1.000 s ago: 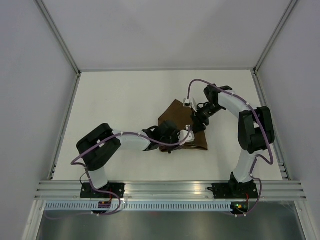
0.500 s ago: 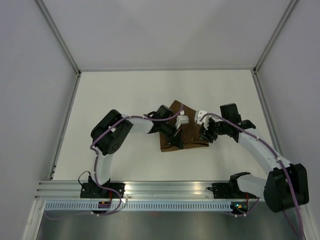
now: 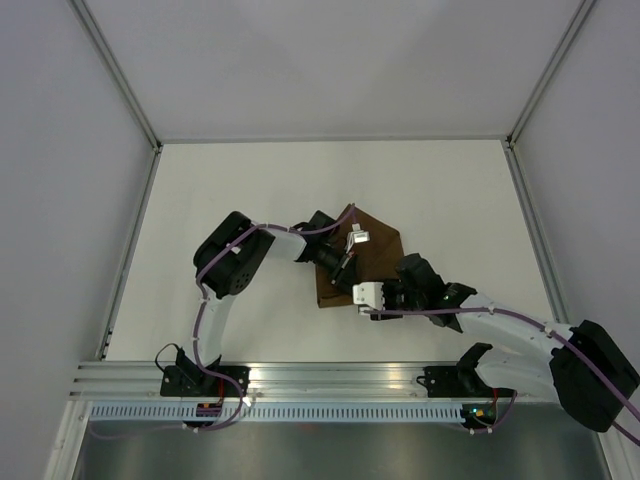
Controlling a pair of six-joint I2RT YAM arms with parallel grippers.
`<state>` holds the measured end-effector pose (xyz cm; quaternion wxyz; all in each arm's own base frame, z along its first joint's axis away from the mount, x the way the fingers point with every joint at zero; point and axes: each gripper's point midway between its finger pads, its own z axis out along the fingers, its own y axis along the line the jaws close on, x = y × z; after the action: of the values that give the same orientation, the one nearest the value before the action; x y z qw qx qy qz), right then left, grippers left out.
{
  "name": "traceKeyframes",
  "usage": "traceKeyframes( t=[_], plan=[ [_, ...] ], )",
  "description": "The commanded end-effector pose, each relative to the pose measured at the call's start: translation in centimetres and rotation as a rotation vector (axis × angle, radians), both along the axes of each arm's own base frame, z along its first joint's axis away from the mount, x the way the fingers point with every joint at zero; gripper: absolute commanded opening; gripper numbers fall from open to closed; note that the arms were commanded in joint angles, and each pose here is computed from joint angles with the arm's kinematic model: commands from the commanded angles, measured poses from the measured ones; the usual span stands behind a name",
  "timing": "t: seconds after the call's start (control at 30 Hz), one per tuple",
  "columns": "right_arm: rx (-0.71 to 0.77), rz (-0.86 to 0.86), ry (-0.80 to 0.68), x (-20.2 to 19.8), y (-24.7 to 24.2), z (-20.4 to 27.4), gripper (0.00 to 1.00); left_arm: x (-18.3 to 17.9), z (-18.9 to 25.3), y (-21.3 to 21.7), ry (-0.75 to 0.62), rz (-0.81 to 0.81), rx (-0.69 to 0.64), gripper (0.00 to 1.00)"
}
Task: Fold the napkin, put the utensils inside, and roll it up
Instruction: Roll the napkin with the utensil
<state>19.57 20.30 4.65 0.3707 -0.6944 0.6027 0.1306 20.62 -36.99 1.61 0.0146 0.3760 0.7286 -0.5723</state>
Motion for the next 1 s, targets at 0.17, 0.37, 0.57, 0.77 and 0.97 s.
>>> traceKeyframes(
  t=[0.17,0.37,0.57,0.77,0.97],
  plan=[
    [-0.011,0.045,-0.117,-0.2,2.2,-0.4,0.51,-0.1,-2.8,0.9,0.116,0.045,0.122,0.02],
    [-0.025,0.055,-0.133,-0.5,2.1,-1.3,0.5,0.3,-3.2,1.0,0.142,0.056,0.139,0.02],
    [-0.076,0.053,-0.151,0.0,1.7,-2.7,0.49,0.2,-3.7,1.3,0.152,0.052,0.159,0.02],
    [-0.07,0.057,-0.171,0.2,1.7,-2.5,0.49,0.1,-4.3,1.6,0.169,0.049,0.168,0.02],
    [-0.05,0.064,-0.198,0.4,2.0,-1.6,0.5,0.2,-4.5,2.0,0.176,0.051,0.178,0.02]
  ],
)
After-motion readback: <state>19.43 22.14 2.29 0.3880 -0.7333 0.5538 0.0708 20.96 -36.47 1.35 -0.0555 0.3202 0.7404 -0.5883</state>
